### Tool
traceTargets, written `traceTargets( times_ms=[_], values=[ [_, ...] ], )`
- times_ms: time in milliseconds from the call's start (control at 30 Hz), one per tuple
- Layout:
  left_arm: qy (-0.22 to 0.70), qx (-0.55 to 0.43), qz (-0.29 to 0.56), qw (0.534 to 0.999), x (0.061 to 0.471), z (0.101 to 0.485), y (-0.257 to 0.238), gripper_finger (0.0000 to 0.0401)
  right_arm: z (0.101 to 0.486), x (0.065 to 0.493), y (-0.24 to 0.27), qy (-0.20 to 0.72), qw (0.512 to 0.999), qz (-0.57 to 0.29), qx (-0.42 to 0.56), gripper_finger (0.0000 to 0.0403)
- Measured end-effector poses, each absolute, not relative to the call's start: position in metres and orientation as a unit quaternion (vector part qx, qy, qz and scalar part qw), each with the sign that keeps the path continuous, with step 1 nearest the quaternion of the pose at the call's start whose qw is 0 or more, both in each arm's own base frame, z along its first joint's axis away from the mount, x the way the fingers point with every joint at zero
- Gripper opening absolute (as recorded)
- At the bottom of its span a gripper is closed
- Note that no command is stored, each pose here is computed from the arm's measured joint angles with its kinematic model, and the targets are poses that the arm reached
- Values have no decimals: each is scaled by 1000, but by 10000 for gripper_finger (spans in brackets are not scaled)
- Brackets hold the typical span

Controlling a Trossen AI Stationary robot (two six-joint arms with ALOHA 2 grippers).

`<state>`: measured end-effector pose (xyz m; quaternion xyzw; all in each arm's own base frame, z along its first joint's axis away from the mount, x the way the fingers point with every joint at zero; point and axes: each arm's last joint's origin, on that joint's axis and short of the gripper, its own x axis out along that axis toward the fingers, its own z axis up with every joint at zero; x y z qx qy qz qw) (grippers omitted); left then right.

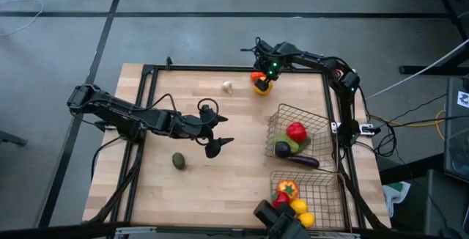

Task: Sort produce into baskets
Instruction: Put the yellow bell pepper into the top wire basket

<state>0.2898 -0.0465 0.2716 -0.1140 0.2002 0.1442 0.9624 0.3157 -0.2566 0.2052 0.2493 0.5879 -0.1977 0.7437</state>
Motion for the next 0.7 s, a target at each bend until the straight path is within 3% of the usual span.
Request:
traceTargets(
  times_ms=[700],
  values=[
    [201,-107,143,963,290,272,-46,392,203,316,-257,590,742,-202,246,382]
  ],
)
